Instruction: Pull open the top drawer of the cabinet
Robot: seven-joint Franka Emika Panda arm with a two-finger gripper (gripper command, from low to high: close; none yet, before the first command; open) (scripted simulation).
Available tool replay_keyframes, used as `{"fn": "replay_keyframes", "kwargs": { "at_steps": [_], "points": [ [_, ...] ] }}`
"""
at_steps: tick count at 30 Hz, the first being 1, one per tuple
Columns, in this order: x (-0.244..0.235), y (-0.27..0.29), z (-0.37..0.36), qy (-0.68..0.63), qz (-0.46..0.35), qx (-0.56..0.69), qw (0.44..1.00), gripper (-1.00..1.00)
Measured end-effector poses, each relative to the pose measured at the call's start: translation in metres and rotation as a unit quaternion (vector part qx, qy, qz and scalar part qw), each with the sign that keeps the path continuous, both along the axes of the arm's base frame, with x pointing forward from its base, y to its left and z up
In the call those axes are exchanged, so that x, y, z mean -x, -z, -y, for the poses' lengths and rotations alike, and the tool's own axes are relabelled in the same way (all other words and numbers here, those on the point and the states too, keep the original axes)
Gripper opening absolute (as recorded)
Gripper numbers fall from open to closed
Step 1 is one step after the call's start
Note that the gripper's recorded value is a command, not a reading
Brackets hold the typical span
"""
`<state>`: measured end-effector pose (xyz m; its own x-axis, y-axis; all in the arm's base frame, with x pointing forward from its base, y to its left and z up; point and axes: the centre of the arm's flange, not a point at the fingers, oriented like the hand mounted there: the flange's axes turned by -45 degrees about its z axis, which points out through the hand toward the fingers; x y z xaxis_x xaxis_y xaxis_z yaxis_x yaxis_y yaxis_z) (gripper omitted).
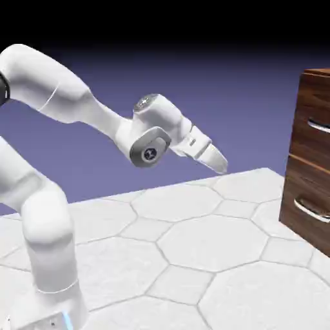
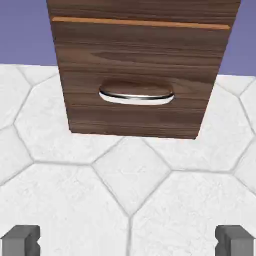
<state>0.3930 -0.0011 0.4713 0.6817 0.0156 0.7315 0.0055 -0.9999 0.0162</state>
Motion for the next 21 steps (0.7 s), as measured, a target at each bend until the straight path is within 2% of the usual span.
{"fn": "replay_keyframes", "kwargs": {
  "at_steps": [11, 21],
  "points": [
    [-0.019, -0.106, 0.029, 0.131, 0.107, -0.08, 0.982, 0.0],
    [-0.036, -0.168, 0.021, 0.192, 0.191, -0.16, 0.949, 0.0]
  ]
}}
